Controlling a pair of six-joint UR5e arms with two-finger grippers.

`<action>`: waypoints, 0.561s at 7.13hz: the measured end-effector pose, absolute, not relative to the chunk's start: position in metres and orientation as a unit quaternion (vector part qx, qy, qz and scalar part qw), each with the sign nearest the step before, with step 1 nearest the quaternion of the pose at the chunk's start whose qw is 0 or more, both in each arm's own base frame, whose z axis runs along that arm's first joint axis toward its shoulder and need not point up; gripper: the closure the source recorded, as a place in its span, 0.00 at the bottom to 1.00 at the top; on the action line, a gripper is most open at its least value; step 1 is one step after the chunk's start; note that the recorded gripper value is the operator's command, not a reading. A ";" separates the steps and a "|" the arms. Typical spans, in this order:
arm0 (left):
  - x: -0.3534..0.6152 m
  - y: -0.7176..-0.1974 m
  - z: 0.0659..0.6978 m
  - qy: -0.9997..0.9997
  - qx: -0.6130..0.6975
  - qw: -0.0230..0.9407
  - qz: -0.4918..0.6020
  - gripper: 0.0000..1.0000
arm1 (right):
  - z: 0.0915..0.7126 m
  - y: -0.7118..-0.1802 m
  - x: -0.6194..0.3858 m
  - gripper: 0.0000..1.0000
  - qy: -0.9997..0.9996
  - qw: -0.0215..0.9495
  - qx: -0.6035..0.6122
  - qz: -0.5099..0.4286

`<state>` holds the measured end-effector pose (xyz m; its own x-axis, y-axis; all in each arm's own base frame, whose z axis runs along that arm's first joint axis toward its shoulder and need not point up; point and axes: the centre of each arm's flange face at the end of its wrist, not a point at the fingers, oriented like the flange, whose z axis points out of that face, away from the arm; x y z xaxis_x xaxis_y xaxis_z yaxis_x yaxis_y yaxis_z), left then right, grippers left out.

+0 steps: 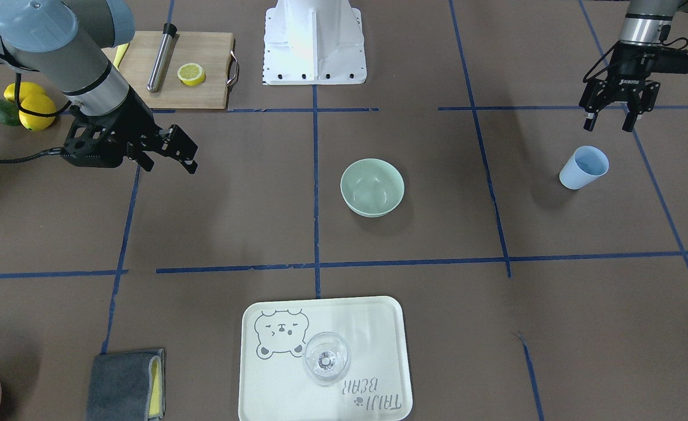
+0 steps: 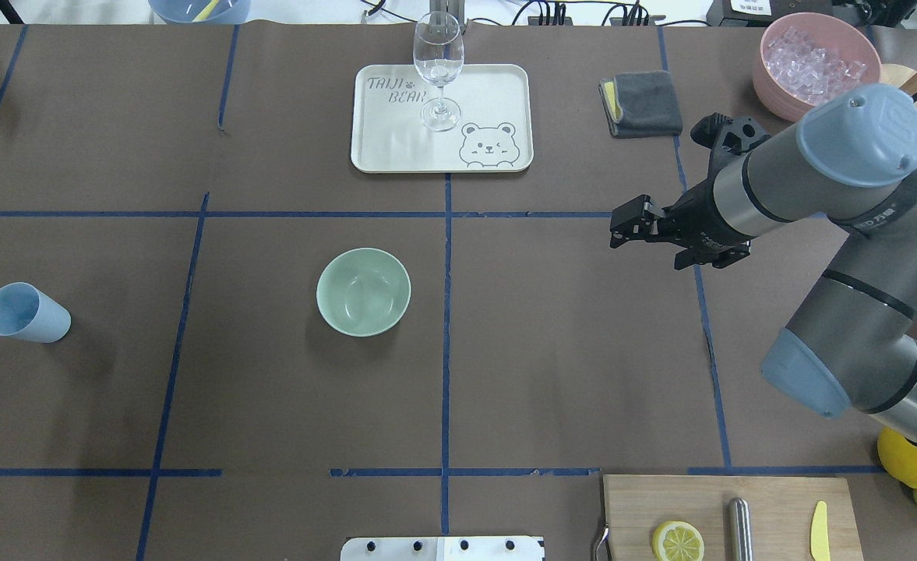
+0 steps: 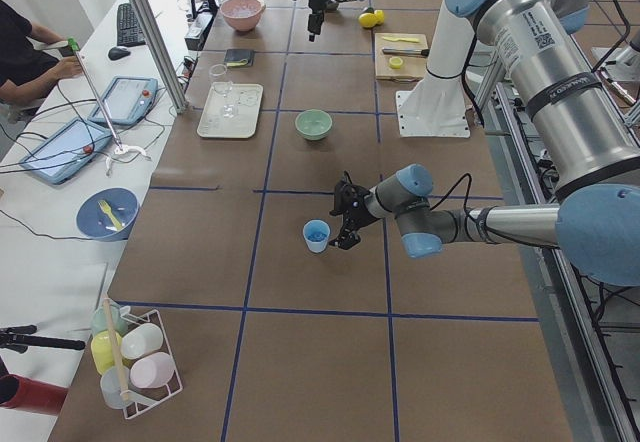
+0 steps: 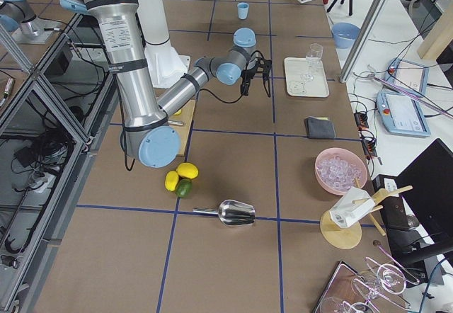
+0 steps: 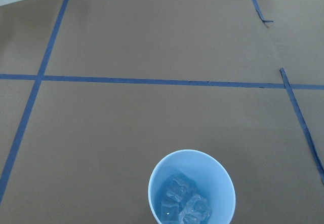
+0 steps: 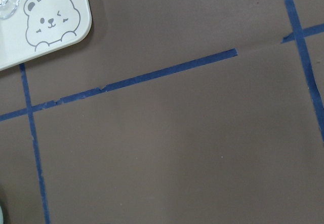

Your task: Pour ice into bowl

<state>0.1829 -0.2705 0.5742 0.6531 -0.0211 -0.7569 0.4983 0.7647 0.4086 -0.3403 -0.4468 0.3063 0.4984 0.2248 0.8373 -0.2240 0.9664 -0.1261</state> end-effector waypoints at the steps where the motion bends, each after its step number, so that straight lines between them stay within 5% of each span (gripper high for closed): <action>1: 0.192 -0.264 0.574 0.382 0.327 0.849 -0.164 0.00 | 0.304 -0.445 -0.339 0.00 -0.486 0.865 0.001 0.129; 4: 0.221 -0.245 0.575 0.352 0.388 0.833 -0.179 0.00 | 0.303 -0.443 -0.335 0.00 -0.487 0.864 0.002 0.130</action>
